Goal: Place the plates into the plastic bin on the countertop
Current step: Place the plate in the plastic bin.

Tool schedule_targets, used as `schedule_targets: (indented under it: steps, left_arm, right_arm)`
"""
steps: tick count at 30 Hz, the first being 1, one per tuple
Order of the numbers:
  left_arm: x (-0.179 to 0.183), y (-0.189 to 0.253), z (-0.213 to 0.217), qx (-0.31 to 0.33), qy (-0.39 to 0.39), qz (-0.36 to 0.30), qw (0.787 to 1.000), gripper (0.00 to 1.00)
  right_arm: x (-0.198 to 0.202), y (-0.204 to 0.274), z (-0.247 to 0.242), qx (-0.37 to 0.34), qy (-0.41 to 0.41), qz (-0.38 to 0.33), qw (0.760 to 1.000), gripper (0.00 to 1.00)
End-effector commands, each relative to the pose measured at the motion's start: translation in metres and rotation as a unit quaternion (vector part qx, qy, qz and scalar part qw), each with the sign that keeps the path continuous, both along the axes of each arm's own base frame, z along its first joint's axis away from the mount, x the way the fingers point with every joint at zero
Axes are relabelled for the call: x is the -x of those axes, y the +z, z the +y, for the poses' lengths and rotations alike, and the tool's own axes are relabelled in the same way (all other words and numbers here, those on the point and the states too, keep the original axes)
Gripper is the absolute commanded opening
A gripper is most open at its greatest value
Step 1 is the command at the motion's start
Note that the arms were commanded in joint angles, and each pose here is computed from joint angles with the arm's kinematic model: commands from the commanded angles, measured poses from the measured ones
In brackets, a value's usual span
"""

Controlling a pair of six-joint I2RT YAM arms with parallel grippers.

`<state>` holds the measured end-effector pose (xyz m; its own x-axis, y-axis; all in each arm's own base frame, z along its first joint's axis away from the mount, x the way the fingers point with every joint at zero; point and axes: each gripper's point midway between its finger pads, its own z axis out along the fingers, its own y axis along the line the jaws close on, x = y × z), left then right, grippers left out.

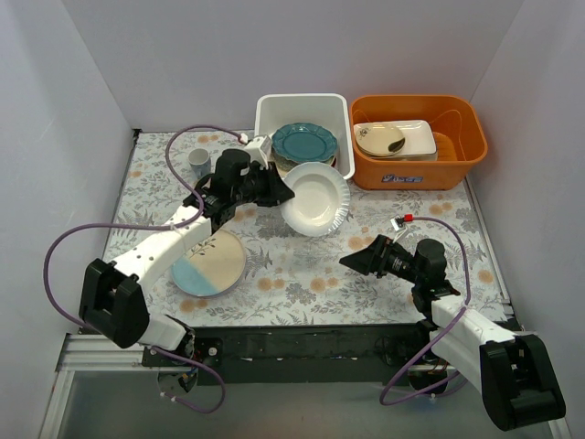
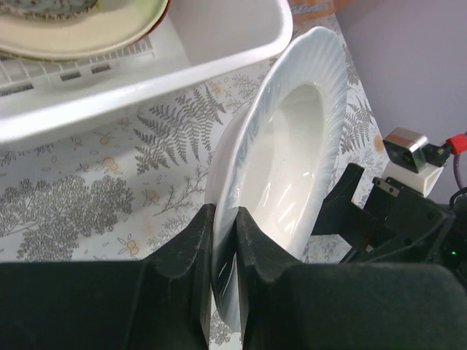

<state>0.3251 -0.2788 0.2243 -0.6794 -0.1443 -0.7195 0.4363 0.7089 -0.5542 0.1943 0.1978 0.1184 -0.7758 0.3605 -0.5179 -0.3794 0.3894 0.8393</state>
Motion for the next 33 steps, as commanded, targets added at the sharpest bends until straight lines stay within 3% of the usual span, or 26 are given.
schedule_targets:
  steps: [1,33]
  left_arm:
    - [-0.020,0.066,-0.017,0.050,-0.009,-0.074,0.996,0.00]
    - [-0.131,0.117,-0.045,0.078,0.026,-0.089,0.993,0.00]
  right_arm:
    - [-0.002,0.005,-0.001,0.001,0.004,-0.025,1.000,0.98]
    - [0.000,0.012,-0.002,0.001,0.008,-0.030,1.000,0.98]
